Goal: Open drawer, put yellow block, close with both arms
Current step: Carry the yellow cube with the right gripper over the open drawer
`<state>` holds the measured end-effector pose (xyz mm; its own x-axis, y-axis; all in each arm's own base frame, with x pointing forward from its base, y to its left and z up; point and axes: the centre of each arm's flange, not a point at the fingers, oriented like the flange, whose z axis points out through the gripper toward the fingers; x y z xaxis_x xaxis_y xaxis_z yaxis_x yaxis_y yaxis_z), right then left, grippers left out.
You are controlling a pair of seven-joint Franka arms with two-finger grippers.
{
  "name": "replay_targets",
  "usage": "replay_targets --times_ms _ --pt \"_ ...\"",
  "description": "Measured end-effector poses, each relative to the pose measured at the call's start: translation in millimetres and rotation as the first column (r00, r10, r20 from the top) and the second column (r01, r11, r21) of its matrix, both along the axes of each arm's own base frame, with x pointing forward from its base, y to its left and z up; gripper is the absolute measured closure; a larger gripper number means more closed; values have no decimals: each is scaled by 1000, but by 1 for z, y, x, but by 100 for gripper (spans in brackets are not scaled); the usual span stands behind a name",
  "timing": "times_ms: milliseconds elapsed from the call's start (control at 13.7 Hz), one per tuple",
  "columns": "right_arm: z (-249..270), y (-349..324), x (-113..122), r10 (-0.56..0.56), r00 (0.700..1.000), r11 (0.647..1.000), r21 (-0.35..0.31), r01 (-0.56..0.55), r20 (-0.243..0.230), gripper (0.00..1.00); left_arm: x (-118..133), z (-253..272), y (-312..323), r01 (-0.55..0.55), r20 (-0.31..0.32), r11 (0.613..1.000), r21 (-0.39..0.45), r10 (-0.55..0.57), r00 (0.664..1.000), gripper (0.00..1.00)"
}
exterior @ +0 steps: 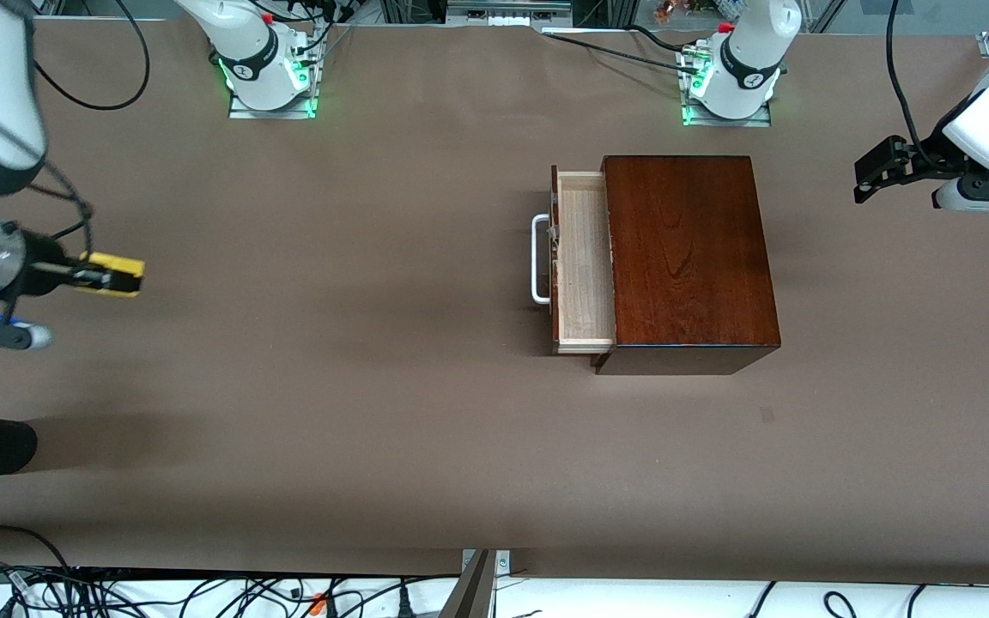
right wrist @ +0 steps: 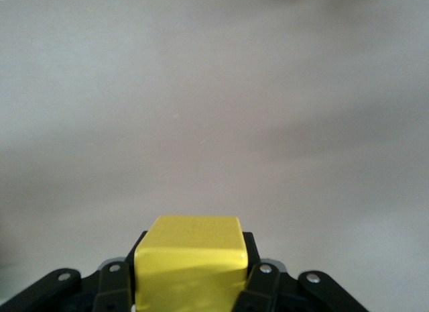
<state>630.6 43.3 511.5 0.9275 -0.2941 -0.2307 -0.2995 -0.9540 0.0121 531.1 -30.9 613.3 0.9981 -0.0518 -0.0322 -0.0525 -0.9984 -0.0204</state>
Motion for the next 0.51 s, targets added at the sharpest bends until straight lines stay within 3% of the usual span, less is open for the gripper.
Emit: replay_targets --times_ms 146,292,511 --pt "9 70 -13 -153 988 988 -24 153 -17 45 0 0 0 1 0 1000 0 -1 1000 0" --pt "13 147 -33 -310 950 950 -52 309 -26 45 0 0 0 1 0 1000 0 -1 1000 0" --pt "9 262 -70 -537 843 840 -81 536 10 45 0 0 0 1 0 1000 0 -1 1000 0"
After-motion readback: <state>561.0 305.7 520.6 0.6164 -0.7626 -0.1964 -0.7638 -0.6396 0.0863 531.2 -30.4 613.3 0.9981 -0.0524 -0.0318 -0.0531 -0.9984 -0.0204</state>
